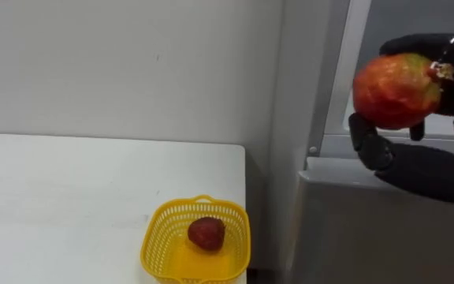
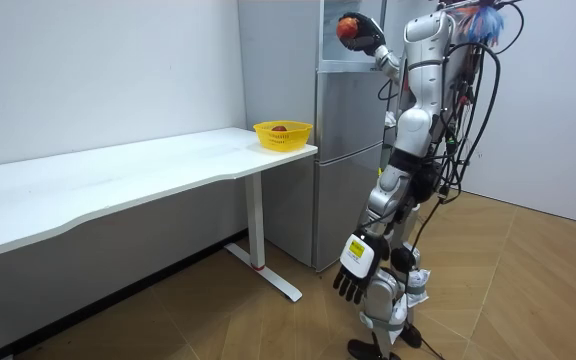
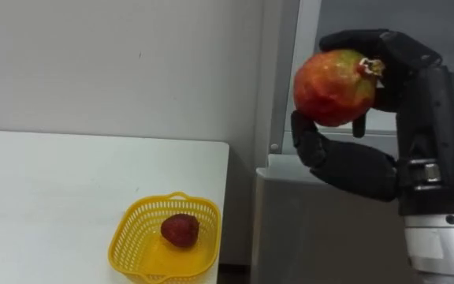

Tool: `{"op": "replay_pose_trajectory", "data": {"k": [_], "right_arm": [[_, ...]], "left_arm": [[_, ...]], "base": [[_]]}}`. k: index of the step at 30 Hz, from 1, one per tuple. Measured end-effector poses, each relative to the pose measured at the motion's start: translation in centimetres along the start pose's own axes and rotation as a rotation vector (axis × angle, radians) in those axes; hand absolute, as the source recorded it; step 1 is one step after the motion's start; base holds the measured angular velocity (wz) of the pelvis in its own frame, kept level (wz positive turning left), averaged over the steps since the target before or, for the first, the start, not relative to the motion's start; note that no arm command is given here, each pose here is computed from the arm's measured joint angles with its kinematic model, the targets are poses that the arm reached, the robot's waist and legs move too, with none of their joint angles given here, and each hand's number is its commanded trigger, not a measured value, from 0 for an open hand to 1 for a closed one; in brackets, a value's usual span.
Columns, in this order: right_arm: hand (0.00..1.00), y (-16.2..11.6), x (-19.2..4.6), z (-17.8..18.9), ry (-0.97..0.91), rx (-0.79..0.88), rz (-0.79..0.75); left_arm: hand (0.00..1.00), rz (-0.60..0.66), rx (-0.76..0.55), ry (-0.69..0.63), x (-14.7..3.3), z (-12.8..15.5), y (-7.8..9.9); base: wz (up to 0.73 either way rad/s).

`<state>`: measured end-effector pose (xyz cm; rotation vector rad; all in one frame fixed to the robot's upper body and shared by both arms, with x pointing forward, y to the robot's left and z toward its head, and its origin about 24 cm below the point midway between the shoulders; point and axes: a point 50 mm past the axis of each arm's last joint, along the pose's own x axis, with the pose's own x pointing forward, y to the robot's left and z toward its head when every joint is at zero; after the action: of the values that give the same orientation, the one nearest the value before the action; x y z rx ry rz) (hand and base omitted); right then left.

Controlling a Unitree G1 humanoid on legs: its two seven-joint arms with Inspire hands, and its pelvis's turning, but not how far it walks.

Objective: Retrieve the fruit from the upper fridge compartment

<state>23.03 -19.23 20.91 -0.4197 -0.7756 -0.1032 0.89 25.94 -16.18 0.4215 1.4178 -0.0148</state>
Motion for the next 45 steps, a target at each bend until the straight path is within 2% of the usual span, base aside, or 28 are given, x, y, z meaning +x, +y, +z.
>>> {"op": "replay_pose_trajectory", "data": {"k": [4, 10, 17, 27, 30, 36, 45], "right_arm": [[1.00, 2.4, -0.4, 0.3, -0.035, -0.112, 0.138], [1.00, 5.0, -1.1, 0.9, -0.071, -0.145, 0.282], [1.00, 5.4, -0.4, 2.6, -0.210, -0.230, 0.290], [1.00, 6.0, -0.1, 3.2, -0.290, -0.303, 0.310], [1.00, 6.6, -0.3, 2.4, -0.260, -0.298, 0.351], [1.00, 7.2, 0.5, -1.6, -0.092, -0.353, 0.414], [1.00, 8.9, -2.1, -7.7, 0.209, -0.388, 0.576]], "left_arm": [[0.00, -0.033, 0.041, -0.009, 0.2, 0.7, -0.3], [0.00, -0.057, 0.078, -0.060, 0.3, 2.0, -0.3], [0.00, -0.054, 0.091, -0.082, 0.3, 2.3, 0.7], [0.00, -0.060, 0.094, -0.086, 0.3, 2.3, 0.7], [0.00, -0.065, 0.097, -0.091, 0.3, 2.6, 0.7], [0.00, -0.074, 0.104, -0.082, 0.3, 2.8, 1.2], [0.00, -0.079, 0.136, -0.068, 0.4, 3.3, 1.0]], "base": [[0.00], [0.02], [0.07], [0.08], [0.10], [0.05], [0.07]]}}
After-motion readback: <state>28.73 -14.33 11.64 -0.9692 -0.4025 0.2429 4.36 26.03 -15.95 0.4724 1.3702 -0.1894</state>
